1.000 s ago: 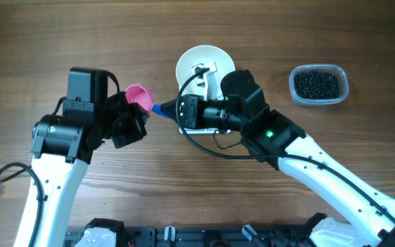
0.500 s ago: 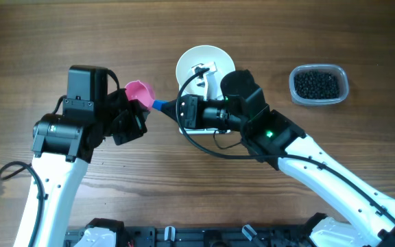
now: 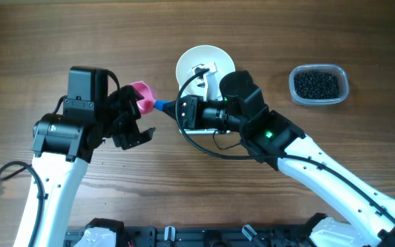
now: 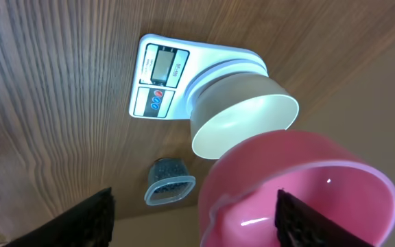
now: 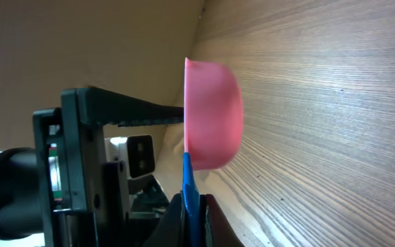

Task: Scoop item into bowl and weigh 150g on scale
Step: 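Grasp the scoop's blue handle with the right gripper from the left gripper, then release the scoop with the left gripper and move the right gripper to the bean tub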

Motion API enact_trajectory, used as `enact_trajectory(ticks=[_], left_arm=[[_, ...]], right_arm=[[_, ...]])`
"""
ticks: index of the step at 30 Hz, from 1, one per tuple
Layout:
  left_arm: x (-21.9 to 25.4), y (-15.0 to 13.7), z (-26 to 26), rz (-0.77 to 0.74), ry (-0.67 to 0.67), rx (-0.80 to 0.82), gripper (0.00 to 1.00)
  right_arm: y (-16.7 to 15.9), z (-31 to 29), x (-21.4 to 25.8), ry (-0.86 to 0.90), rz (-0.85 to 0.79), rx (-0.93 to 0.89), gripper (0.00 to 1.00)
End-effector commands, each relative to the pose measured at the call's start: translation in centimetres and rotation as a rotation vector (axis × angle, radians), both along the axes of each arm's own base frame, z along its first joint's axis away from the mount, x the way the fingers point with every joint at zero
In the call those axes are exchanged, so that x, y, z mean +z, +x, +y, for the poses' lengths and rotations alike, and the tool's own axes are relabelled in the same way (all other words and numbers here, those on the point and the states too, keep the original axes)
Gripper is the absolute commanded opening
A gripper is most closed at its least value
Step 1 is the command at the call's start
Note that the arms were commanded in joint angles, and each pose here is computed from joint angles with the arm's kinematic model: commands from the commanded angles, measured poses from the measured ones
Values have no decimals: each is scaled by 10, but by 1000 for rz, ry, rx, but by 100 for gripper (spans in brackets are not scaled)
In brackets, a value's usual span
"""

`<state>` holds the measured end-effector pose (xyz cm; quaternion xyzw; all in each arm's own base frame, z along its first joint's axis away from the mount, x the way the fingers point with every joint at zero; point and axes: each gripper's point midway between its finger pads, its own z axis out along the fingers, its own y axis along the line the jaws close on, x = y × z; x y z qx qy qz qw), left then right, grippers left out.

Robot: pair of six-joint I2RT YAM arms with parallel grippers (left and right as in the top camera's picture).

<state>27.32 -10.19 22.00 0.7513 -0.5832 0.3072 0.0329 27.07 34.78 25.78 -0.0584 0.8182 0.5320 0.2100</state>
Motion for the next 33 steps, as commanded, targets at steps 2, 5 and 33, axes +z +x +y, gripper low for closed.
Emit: enact_trajectory(ticks=[2,5,33], left_arm=[[7,11,-4,-162,103,-214,80],[24,27,-10,-377,208,-417,81],[-25,22,-74,-646,683,-1320,4]], right_arm=[[13,-8,-1,-27,-31,-31,4],[19,-17,-6,-59,-48,-39,4],[-8,-292,11,-512,-88,-641,4]])
